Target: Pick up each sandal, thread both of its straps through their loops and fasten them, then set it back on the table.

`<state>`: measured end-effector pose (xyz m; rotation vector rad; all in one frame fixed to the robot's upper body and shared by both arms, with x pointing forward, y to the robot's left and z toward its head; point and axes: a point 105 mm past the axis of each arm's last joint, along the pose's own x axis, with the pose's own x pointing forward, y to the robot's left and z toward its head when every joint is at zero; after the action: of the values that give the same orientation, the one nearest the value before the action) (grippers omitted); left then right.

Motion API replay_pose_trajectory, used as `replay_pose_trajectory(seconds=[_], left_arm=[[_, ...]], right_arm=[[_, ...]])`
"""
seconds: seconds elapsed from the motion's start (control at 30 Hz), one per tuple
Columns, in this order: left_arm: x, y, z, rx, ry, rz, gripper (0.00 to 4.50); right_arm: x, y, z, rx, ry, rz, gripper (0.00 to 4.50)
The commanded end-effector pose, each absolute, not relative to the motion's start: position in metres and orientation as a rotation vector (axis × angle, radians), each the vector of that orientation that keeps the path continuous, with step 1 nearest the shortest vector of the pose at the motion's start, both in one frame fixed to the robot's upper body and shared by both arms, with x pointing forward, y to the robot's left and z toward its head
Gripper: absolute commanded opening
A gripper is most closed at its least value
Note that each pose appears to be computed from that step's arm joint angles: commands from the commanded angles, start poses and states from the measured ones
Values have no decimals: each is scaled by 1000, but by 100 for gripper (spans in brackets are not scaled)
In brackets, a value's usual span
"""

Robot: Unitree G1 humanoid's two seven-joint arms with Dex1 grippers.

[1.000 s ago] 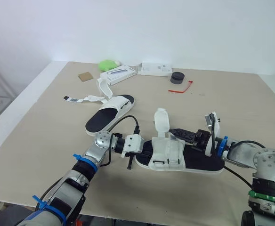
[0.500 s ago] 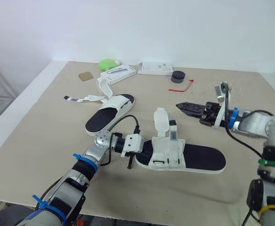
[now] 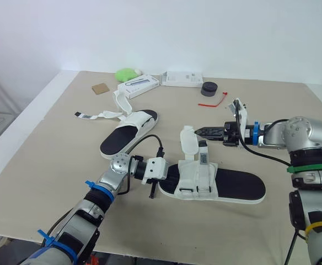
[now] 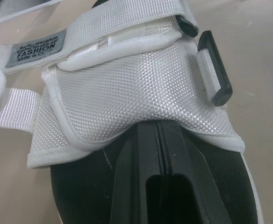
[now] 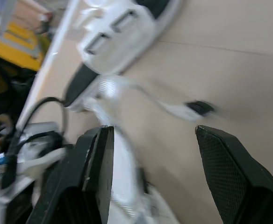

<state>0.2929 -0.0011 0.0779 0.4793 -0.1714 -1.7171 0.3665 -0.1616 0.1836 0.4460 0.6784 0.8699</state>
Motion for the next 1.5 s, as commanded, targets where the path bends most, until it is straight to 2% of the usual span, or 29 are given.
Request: replay_pose_trajectory(seconds=[0.03,0.17,0.67,1.23,1.5], left_arm=[[271,25,3,505,217,-1765,0],[271,25,3,503,217,-1762,0],[270,25,2,502,216,-1758,0],[271,22,4,494,203,-1750,0],[271,21,3,496,201,-1744,0]], right_arm=[[369,-154,207,445,619,946,301],[369,-153,216,456,606,981,301],[357,-137,209,432,683,1090,301],[388,-112,219,399,574,1090,301],[389,-113,224,405,551,1103,301]])
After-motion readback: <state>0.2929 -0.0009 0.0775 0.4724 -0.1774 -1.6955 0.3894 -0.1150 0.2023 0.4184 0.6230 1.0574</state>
